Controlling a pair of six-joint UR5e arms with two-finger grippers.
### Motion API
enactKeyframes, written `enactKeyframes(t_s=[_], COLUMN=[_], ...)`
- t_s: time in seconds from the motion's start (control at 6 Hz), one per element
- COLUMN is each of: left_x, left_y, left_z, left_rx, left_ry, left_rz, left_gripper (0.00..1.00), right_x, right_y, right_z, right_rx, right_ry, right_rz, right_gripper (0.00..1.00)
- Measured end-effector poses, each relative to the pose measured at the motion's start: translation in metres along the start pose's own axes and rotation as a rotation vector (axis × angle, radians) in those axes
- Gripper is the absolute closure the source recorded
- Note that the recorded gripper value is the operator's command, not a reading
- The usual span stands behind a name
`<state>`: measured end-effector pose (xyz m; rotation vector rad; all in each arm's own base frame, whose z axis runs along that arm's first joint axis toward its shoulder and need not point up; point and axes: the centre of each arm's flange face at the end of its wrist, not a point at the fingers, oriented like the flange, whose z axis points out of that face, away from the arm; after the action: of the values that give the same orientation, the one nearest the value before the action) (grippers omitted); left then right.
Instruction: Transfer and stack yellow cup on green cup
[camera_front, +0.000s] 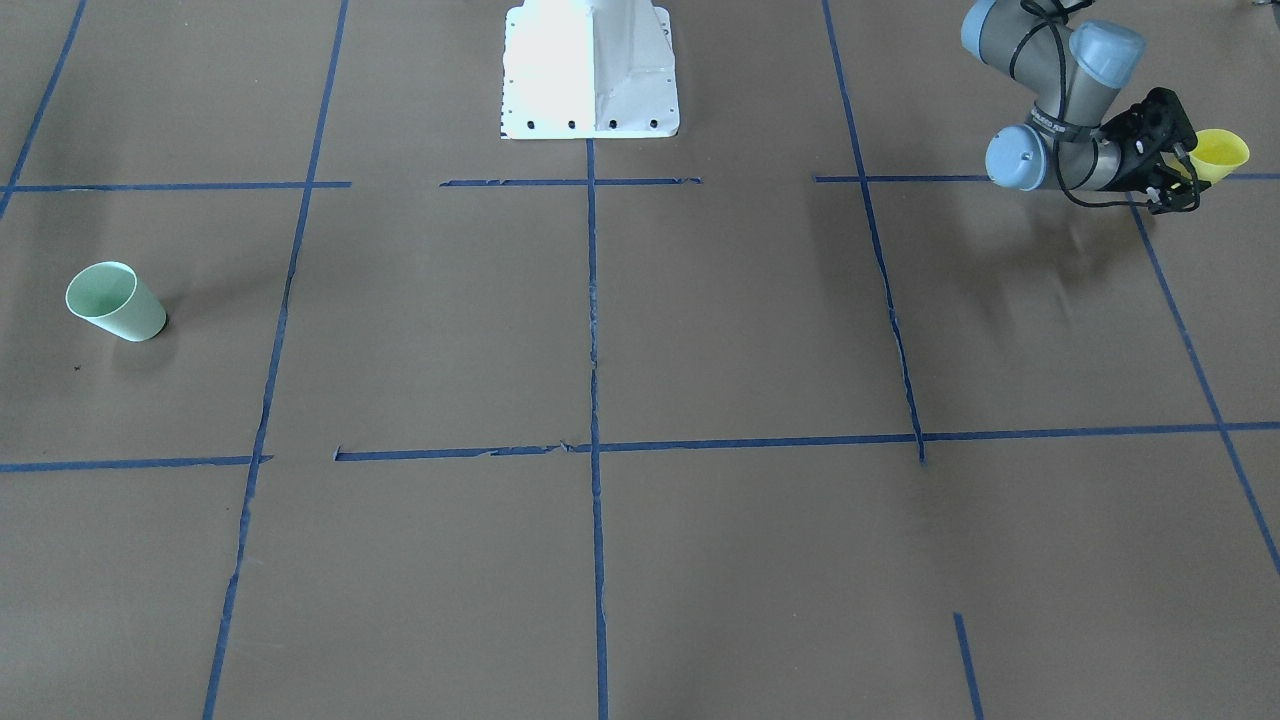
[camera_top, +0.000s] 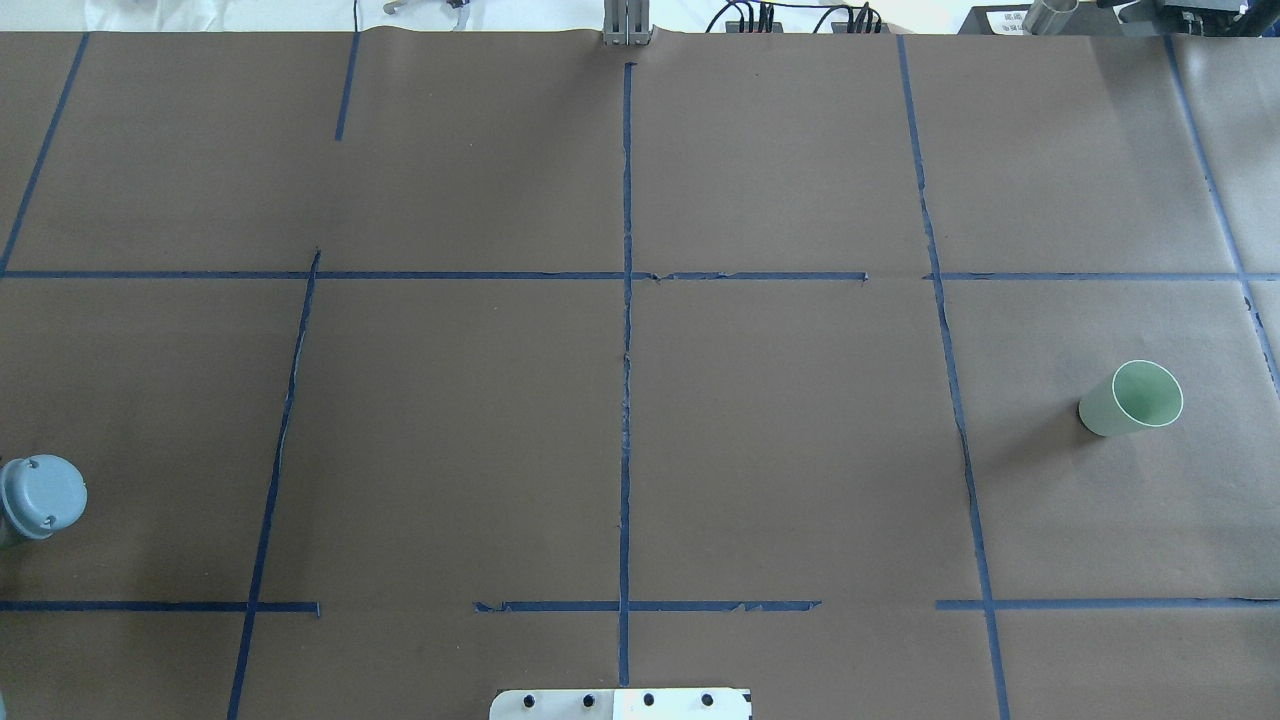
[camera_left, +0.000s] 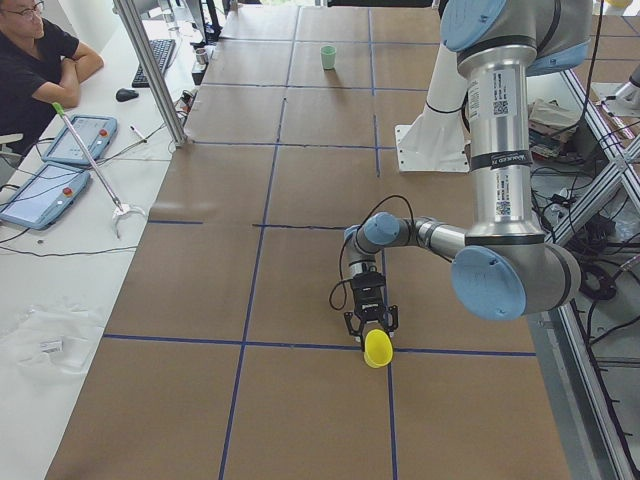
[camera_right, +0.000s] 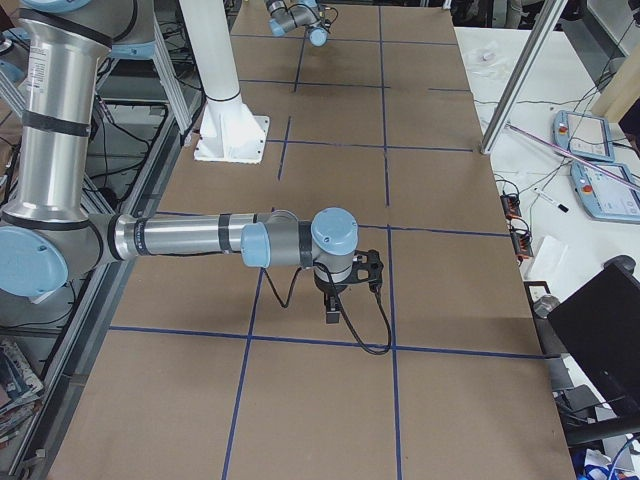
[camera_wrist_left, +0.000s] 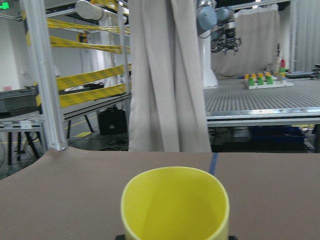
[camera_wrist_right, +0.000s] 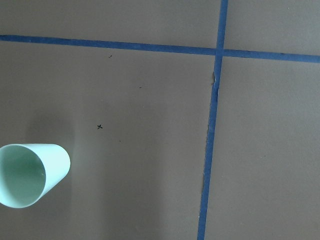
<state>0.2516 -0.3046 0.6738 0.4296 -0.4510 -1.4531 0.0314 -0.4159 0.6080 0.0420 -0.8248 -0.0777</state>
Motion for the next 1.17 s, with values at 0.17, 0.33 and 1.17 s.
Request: enactKeyframes(t_s=[0.17,0.33,1.17], left_x=[0.015,0.033,0.134], left_y=[-0.010,-0.013,-0.052], left_z=[-0.017,-0.043,-0.234], left_rx=[0.037,0.052,0.114], left_ry=[0.137,0.246,0.787], left_rz=[0.027,0.054,0.158], left_gripper=[0.94,0.94,0.90], right_x=[0.000,0.000,-0.003], right_y=[0.000,0.000,-0.002], right_z=[0.000,0.000,0.000], right_rx=[0.000,0.000,0.001], right_ry=[0.000,-0.001,-0.002], right_rz=[0.001,0.002,-0.001], right_gripper=[0.00,0.00,0.00])
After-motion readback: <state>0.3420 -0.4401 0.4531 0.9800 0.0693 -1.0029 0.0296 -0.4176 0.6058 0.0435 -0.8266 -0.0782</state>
